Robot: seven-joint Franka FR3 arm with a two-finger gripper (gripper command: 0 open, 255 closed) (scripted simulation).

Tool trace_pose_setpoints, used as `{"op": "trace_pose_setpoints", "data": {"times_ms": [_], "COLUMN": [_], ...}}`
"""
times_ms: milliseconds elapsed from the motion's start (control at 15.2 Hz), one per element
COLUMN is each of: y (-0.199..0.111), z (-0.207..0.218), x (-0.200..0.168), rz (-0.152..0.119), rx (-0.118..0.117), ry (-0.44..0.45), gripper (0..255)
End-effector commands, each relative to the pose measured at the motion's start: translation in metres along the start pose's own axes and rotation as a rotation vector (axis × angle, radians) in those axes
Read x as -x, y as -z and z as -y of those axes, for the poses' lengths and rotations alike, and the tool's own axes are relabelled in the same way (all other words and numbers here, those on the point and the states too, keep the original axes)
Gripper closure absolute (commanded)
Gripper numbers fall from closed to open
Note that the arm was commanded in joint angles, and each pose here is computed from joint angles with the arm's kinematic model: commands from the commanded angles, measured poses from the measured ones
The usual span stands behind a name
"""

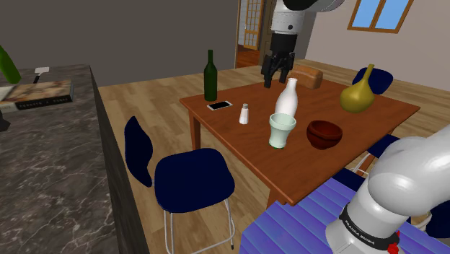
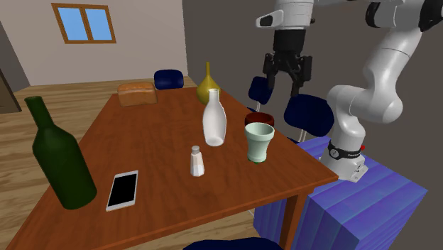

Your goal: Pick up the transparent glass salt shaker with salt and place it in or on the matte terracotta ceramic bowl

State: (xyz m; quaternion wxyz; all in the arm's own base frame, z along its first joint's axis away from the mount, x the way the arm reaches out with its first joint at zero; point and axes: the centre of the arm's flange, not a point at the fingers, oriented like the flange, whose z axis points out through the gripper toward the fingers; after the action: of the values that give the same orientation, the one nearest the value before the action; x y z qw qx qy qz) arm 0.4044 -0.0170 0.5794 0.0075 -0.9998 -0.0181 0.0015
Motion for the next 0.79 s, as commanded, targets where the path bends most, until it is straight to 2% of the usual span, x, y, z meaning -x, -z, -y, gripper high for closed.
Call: {"op": "trace_pose_setpoints", "data": {"times_ms": [0,726], "y": [-0.012,-0.092], "z": [-0.006,-0.049], "x": [-0.022,-0.15], "rz": [0.019,0.121], "rx": [0.009,0.06], "ry": [-0.008,-0.05], "gripper": [0,0]}}
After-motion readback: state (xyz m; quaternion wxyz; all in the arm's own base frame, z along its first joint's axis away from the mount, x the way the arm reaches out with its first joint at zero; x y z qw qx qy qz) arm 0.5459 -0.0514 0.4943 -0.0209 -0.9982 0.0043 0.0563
